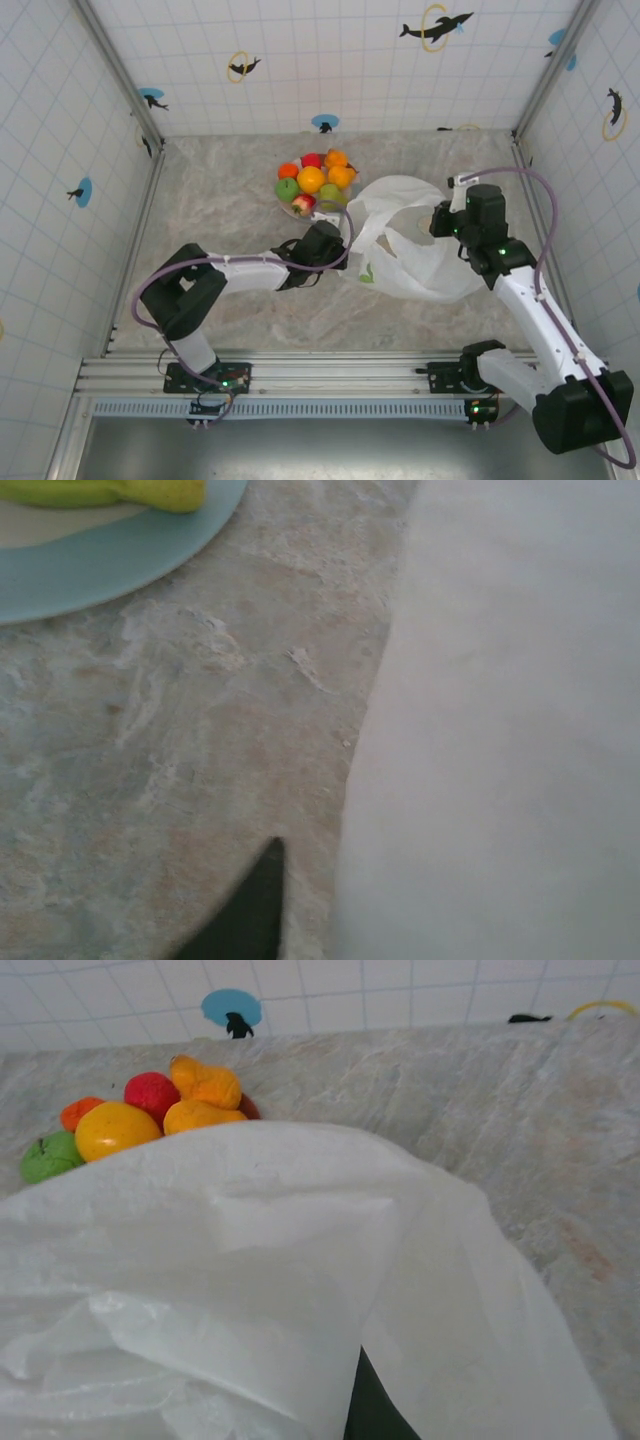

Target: Place the fruits into the plastic bag

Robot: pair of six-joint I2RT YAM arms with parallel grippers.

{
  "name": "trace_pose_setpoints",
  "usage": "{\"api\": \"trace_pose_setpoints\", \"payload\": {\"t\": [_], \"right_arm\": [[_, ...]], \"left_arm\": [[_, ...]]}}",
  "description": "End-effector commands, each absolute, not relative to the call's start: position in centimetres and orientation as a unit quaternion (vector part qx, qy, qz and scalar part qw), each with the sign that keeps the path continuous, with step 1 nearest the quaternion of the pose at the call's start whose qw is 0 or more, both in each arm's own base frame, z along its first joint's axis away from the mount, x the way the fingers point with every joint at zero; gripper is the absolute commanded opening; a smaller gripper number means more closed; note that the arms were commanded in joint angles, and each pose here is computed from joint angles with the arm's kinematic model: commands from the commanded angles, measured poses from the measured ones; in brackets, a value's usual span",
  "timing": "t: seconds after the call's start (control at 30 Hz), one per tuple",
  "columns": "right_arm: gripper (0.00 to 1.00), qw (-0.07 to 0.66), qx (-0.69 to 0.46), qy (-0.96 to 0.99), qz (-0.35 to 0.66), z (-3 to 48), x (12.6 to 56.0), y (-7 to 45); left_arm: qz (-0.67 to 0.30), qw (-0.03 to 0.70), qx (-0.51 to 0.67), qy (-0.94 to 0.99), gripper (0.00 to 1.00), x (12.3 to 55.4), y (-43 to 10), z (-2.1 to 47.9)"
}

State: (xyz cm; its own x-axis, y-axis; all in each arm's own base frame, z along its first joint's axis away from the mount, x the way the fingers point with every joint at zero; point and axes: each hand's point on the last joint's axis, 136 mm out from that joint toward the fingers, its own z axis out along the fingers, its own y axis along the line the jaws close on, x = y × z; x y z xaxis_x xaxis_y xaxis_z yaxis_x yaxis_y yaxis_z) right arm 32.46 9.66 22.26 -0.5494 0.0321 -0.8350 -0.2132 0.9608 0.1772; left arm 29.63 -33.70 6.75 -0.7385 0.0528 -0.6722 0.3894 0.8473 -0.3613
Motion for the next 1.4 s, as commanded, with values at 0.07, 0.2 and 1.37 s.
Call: {"api": "trace_pose_setpoints", "payload": {"t": [0.07,0.2,1.37], "right_arm": [[0.0,0.443,-0.023,0.873,0.201,20.1,32.3,11.2],[0.0,0.436,0.001,0.87,0.23,19.1,32.3,11.7],[0.0,0.458,0.131,0.849,0.228,17.5,35.1,10.0]], "left_arm": [[-0.327,0.342,0.162,0.866,0.67,26.7,-33.9,10.0],[-0.35,0.336,0.164,0.859,0.8,24.8,-32.6,11.2],[-0.524,0.27,0.517,0.62,0.04,8.4,-49.1,22.2]]}}
